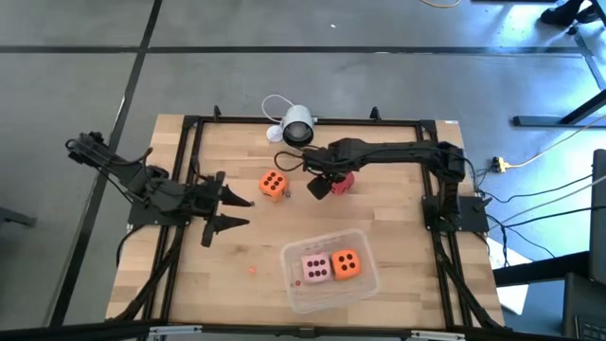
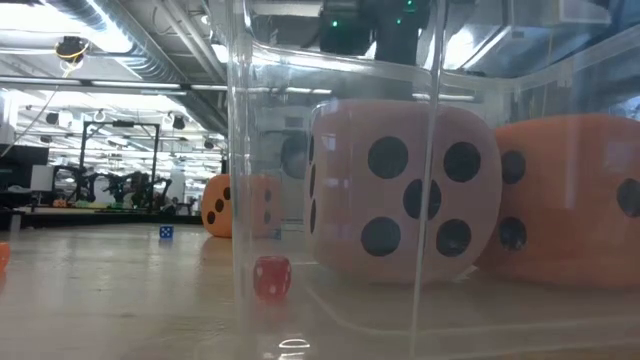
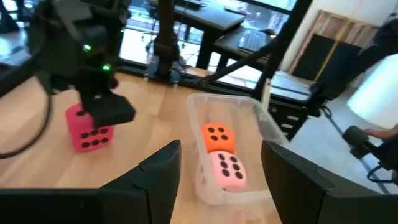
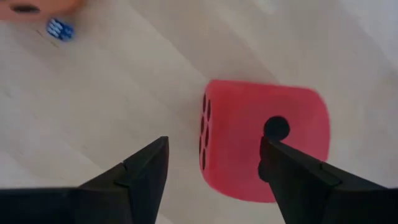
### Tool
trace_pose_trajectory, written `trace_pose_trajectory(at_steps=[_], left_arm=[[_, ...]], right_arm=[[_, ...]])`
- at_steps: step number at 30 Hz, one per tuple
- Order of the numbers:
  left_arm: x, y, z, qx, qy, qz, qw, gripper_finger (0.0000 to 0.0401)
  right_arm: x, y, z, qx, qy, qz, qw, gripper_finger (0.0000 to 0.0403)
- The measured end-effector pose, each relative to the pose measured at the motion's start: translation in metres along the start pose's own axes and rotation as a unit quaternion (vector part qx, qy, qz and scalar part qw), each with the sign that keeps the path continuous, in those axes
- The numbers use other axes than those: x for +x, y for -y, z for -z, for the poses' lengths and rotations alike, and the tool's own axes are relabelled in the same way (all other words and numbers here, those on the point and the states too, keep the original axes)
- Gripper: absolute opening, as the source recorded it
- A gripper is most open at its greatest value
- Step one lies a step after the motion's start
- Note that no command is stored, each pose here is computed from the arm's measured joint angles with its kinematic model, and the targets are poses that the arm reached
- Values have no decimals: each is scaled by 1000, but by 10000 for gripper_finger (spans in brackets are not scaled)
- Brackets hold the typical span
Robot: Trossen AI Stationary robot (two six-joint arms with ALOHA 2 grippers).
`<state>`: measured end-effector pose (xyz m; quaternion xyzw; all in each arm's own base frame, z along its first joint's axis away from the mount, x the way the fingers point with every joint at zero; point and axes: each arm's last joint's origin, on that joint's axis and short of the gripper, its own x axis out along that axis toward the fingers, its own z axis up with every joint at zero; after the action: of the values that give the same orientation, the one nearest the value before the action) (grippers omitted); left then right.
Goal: Pick & Place Dice
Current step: Put the large red die into the transparent bin
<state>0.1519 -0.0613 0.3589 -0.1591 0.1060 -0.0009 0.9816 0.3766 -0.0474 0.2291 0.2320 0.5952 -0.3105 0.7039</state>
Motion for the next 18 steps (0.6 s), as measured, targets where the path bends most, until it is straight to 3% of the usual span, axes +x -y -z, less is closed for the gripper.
trace_pose_trajectory(at_steps=[8,18], left_arm=[[-2,0,2,3,-7,-8,1000,214],[-2,0,2,11,-8,-8,1000,214]], right_arm=[[22,12,-3,9,-61,46,997,242],[40,21,-13,30,-101,34,994,238]])
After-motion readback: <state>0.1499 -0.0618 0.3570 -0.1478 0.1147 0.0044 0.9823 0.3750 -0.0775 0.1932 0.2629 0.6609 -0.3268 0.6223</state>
